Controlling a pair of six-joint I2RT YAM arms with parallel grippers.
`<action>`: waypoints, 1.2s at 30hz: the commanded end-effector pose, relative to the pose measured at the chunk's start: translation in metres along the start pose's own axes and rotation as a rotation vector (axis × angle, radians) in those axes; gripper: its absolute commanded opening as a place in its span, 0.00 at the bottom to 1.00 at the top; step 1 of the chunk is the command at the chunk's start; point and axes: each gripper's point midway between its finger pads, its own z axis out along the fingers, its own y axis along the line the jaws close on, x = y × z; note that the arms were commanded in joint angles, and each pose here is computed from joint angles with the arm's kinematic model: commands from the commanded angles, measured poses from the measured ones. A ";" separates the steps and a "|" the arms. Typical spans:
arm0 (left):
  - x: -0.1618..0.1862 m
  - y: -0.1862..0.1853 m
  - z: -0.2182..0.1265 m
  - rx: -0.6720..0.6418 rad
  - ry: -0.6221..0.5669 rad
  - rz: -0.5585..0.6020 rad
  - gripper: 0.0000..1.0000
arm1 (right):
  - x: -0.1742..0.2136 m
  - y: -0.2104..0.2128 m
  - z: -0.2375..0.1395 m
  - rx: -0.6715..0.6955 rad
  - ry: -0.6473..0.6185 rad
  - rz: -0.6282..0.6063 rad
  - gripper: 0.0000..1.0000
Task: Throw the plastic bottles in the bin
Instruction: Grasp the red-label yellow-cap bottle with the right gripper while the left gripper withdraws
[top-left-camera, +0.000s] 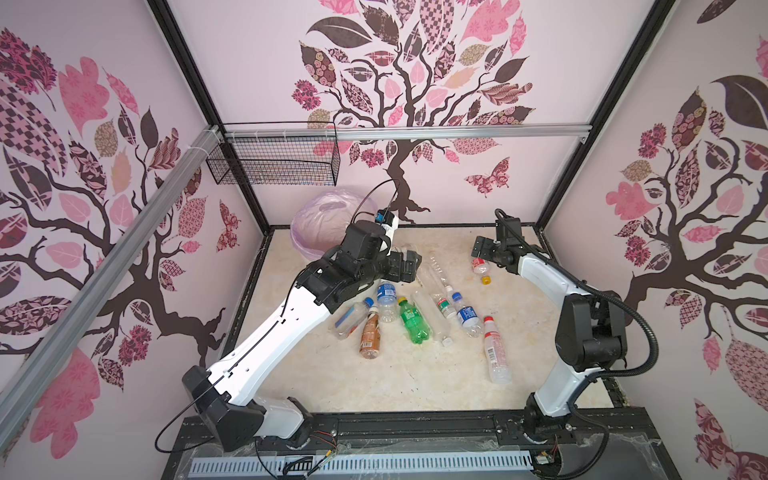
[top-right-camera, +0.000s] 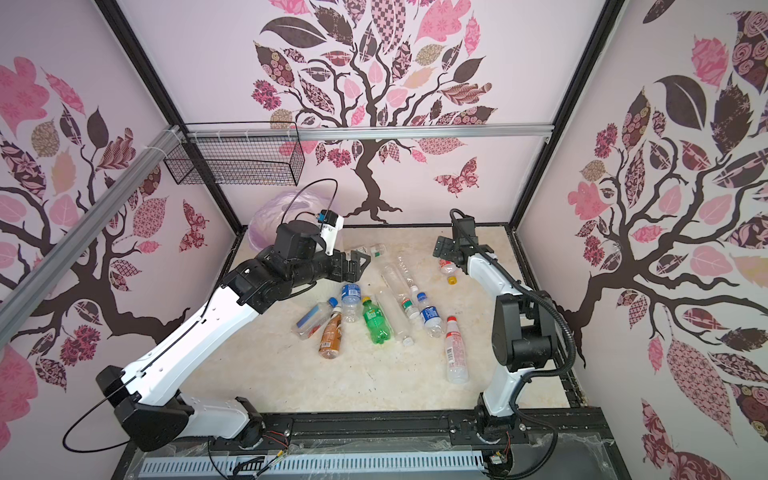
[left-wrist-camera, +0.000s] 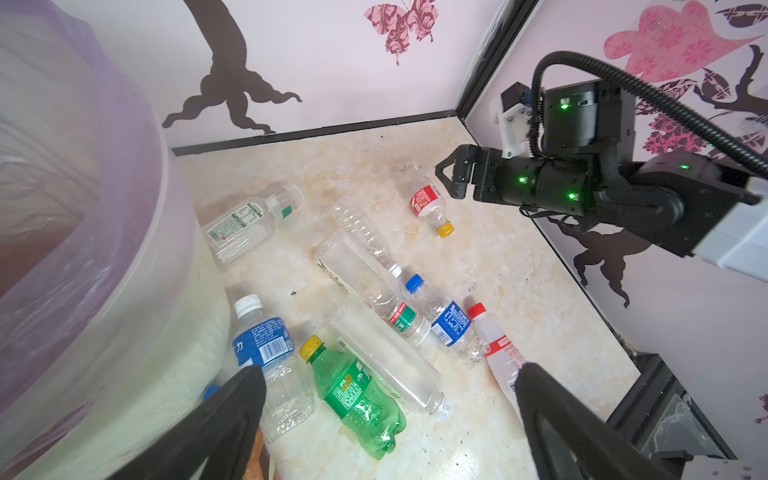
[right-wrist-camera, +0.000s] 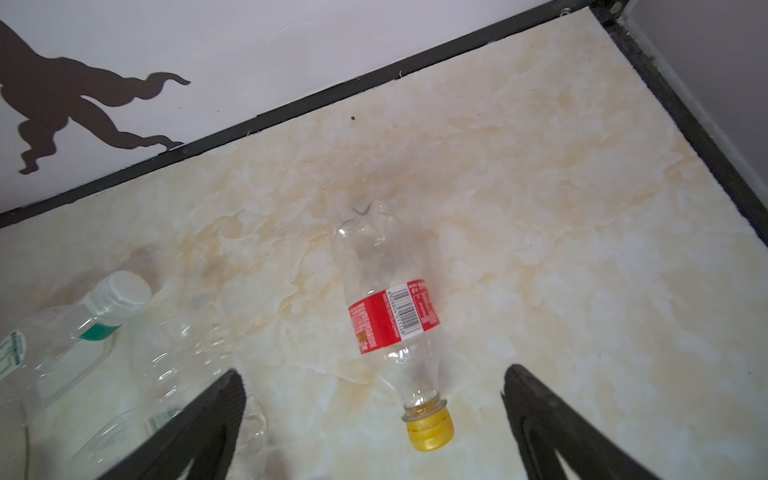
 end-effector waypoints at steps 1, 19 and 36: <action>-0.020 -0.020 0.003 0.082 -0.049 -0.008 0.98 | 0.012 0.001 0.020 0.021 0.050 -0.061 0.99; -0.021 -0.043 0.072 0.170 0.065 0.023 0.98 | 0.036 -0.010 0.101 0.126 0.156 -0.205 0.94; -0.019 -0.032 0.072 0.109 0.077 -0.001 0.98 | 0.052 -0.005 0.108 0.082 0.205 -0.190 0.63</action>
